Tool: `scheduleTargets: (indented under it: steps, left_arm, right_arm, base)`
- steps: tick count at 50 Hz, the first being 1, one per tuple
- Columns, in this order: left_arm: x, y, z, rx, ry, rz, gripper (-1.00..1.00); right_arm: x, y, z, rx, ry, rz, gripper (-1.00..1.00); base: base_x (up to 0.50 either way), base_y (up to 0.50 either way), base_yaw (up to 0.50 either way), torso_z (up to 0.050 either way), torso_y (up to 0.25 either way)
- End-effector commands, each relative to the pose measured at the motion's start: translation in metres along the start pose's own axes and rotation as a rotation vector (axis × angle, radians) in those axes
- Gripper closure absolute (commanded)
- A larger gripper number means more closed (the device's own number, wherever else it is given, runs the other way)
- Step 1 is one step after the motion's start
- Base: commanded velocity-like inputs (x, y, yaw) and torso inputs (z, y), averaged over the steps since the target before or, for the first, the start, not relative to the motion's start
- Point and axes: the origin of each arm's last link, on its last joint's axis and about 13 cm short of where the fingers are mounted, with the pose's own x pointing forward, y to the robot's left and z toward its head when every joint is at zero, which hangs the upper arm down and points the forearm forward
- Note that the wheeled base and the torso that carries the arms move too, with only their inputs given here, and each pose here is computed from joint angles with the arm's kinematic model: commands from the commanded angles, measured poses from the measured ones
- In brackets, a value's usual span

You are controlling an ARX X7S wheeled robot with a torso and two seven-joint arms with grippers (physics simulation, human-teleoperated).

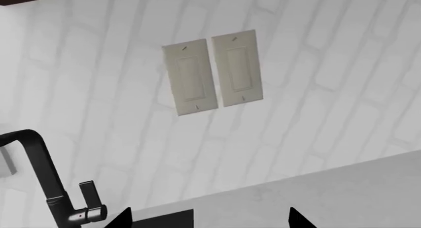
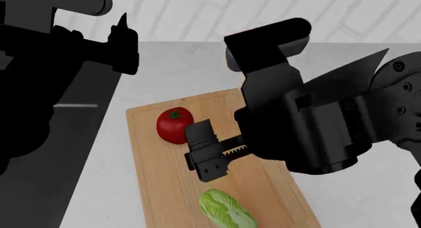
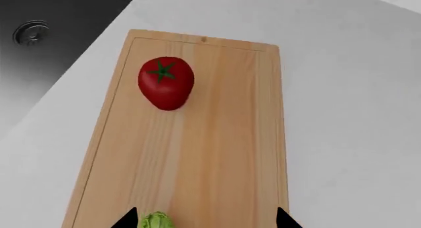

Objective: Pick the vegetables from the sink and place them on the cutting board.

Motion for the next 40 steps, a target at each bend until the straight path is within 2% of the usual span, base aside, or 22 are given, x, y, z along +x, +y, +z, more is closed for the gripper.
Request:
scheduleTargets:
  steps: [1, 3, 5, 7, 8, 10, 21, 24, 28, 32, 40]
  left_arm:
    - [-0.008, -0.001, -0.001, -0.011, -0.044, 0.019, -1.0]
    - [-0.012, -0.001, -0.003, -0.021, -0.06, 0.029, -1.0]
    - [-0.017, -0.002, -0.009, -0.018, -0.084, 0.047, -1.0]
    - [-0.022, -0.003, -0.013, -0.02, -0.089, 0.076, -1.0]
    - [-0.024, -0.003, -0.014, -0.024, -0.09, 0.073, -1.0]
    - [-0.03, -0.004, -0.015, -0.032, -0.1, 0.075, -1.0]
    - [-0.036, -0.004, -0.028, -0.051, -0.137, 0.072, -1.0]
    - [-0.036, -0.005, -0.031, -0.036, -0.155, 0.083, -1.0]
    - [-0.039, -0.005, -0.034, -0.064, -0.204, 0.072, -1.0]
    - [-0.039, -0.006, -0.037, -0.088, -0.211, 0.064, -1.0]
    - [-0.044, -0.009, -0.041, -0.089, -0.223, 0.059, -1.0]
  right_arm:
    - [0.005, -0.003, 0.014, -0.092, -0.286, -0.082, -1.0]
    - [0.008, -0.005, 0.014, -0.107, -0.339, -0.107, -1.0]
    - [0.01, -0.009, 0.014, -0.075, -0.448, -0.163, -1.0]
    - [0.012, -0.012, 0.011, -0.025, -0.49, -0.186, -1.0]
    - [0.013, -0.011, 0.01, -0.033, -0.503, -0.179, -1.0]
    - [0.013, -0.01, 0.009, 0.002, -0.547, -0.179, -1.0]
    - [0.02, -0.009, -0.008, 0.006, -0.663, -0.243, -1.0]
    - [0.024, -0.008, -0.008, 0.02, -0.726, -0.252, -1.0]
    - [0.027, -0.007, -0.011, 0.051, -0.789, -0.241, -1.0]
    - [0.028, -0.008, -0.016, 0.067, -0.82, -0.264, -1.0]
    - [0.029, -0.003, -0.029, 0.089, -0.884, -0.269, -1.0]
  base:
    - [0.0, 0.0, 0.0, 0.0, 0.0]
    - [0.0, 0.0, 0.0, 0.0, 0.0]
    - [0.0, 0.0, 0.0, 0.0, 0.0]
    - [0.0, 0.0, 0.0, 0.0, 0.0]
    - [0.0, 0.0, 0.0, 0.0, 0.0]
    - [0.0, 0.0, 0.0, 0.0, 0.0]
    - [0.0, 0.0, 0.0, 0.0, 0.0]
    - [0.0, 0.0, 0.0, 0.0, 0.0]
    - [0.0, 0.0, 0.0, 0.0, 0.0]
    - [0.0, 0.0, 0.0, 0.0, 0.0]
    - [0.0, 0.0, 0.0, 0.0, 0.0]
